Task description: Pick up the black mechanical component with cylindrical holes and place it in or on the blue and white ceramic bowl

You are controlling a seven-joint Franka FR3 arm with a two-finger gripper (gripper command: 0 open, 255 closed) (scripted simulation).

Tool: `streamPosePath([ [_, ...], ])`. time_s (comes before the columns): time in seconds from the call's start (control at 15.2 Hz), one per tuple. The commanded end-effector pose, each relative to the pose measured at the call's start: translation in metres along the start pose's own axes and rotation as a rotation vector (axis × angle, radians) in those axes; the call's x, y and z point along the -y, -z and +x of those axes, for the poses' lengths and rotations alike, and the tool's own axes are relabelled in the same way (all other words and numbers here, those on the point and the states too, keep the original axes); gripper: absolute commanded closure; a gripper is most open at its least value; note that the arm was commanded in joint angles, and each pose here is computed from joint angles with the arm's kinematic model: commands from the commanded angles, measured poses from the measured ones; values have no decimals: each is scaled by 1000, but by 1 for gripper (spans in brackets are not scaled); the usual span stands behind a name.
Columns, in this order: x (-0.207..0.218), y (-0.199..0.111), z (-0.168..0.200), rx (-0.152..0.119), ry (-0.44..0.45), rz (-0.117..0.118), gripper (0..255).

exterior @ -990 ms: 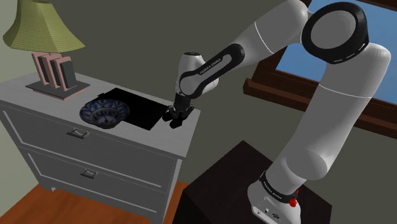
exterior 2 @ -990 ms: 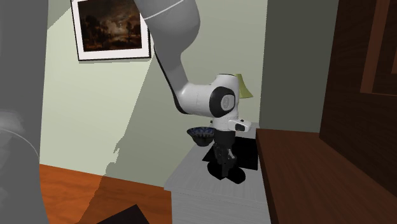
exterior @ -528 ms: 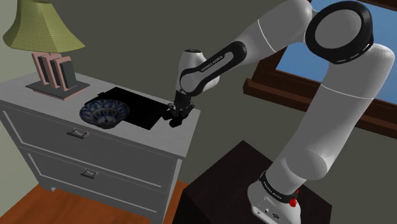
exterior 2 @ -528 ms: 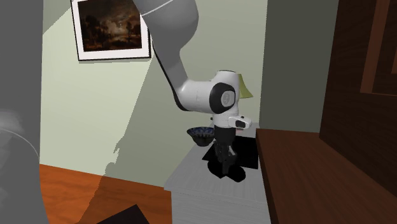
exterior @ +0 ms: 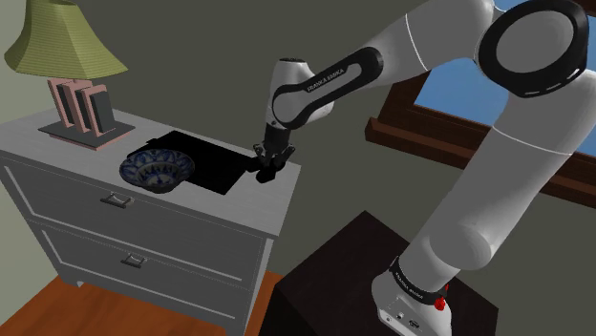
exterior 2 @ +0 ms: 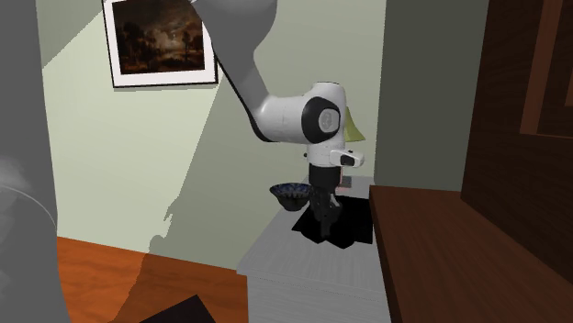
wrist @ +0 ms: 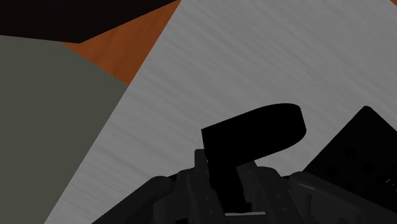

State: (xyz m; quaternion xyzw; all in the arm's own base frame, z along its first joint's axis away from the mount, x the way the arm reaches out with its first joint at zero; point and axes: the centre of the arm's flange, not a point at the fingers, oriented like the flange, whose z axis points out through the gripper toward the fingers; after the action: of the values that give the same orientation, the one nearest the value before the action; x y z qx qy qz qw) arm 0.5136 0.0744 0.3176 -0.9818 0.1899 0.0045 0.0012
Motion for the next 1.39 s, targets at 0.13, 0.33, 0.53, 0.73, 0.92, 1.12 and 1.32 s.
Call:
streamPosePath([
  [0.13,-1,21,0,0,0,0,255],
  [0.33,-1,37,0,0,0,0,255],
  [0.53,-1,53,0,0,0,0,255],
  [0.73,-1,69,0,0,0,0,255],
  [0.92,-1,84,0,0,0,0,255],
  [1.12,-1,97,-1,0,0,0,255],
  [1.32,39,98,3,0,0,0,255],
])
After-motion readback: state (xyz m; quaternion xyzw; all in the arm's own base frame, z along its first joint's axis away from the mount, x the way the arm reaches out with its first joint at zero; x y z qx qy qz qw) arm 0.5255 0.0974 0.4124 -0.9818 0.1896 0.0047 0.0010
